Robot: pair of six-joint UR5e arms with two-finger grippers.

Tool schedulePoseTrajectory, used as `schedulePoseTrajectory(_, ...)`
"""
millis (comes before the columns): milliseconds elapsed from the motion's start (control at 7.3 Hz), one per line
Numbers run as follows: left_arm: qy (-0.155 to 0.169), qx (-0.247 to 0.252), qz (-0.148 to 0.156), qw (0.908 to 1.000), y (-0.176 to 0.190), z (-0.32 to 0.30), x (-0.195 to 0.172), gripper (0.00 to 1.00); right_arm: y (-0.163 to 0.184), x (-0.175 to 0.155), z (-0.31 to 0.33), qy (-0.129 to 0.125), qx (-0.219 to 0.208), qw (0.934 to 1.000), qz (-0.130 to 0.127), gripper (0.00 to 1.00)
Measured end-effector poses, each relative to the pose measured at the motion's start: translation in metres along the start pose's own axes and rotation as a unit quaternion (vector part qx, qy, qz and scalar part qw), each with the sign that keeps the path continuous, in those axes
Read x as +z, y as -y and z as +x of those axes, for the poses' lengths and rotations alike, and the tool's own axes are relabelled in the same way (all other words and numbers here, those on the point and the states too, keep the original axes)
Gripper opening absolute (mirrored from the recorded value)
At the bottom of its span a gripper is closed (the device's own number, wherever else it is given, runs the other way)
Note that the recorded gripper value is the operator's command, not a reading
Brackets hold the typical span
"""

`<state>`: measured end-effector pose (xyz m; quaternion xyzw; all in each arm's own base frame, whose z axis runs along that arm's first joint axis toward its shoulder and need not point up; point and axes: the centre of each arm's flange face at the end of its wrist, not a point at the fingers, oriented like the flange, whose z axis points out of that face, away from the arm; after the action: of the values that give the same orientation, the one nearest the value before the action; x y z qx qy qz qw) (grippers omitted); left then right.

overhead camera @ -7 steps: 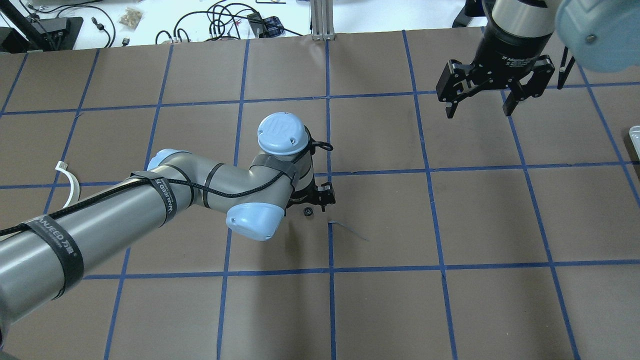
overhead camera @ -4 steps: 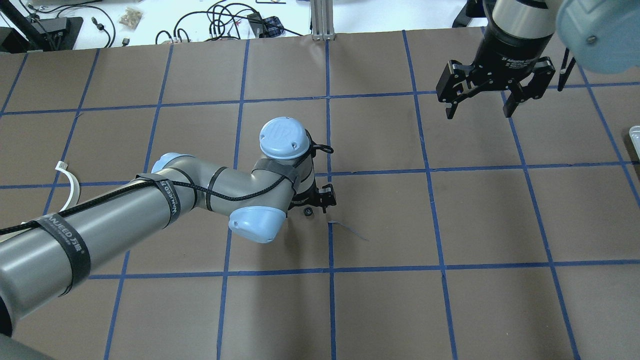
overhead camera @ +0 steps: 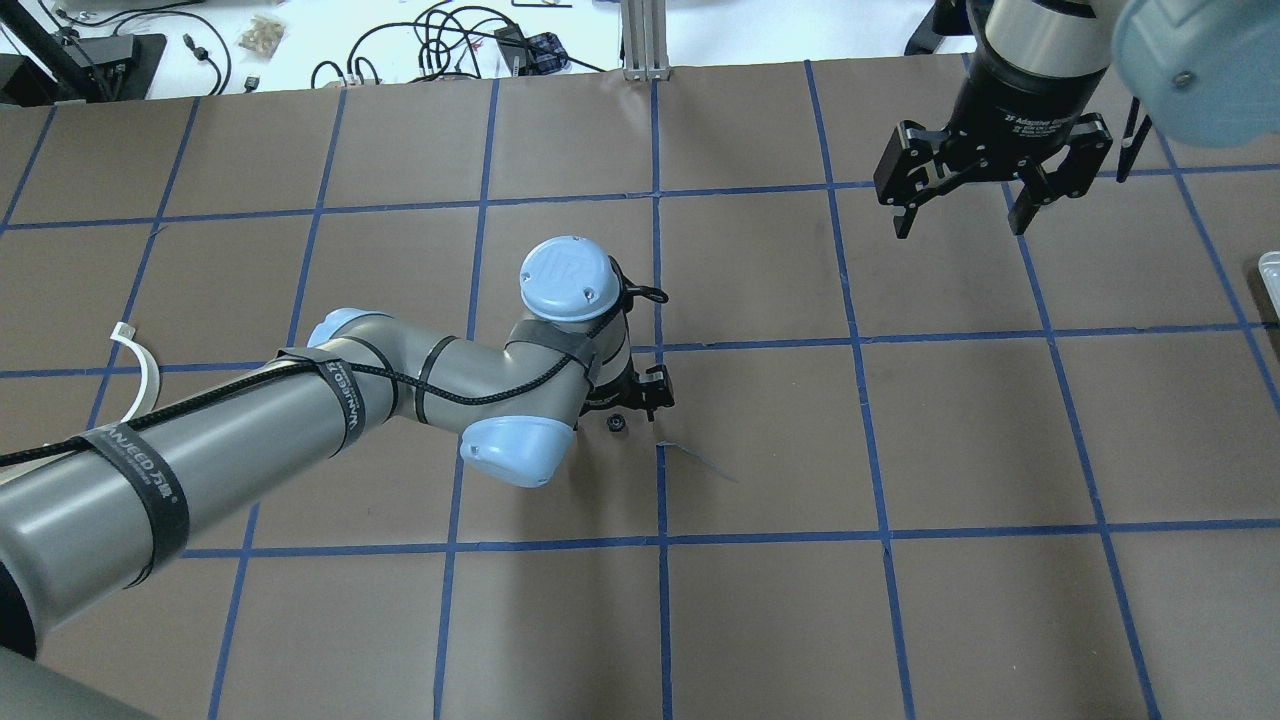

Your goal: Place bearing gear from tray to pile

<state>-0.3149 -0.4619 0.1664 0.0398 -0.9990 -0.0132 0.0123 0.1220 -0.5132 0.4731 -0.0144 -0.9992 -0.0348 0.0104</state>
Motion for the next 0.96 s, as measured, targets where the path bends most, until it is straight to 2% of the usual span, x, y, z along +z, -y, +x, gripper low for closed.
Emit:
schedulePoseTrajectory(137, 0.000, 0.001, -0.001, 1.0000, 0.000, 0.000, 0.001, 0.21, 0.000, 0.000, 0.000, 0.000, 0.000, 1.0000, 0.000, 1.00)
schedulePoseTrajectory(274, 0.000, 0.002, -0.001, 1.0000, 0.000, 0.000, 0.000, 0.01, 0.000, 0.000, 0.000, -0.001, -0.001, 1.0000, 0.000, 1.00)
schedulePoseTrajectory(959, -0.007, 0.002, 0.016, 0.9998, 0.005, -0.002, -0.018, 0.00, 0.000, 0.003, 0.001, -0.002, -0.004, 1.0000, -0.002, 1.00)
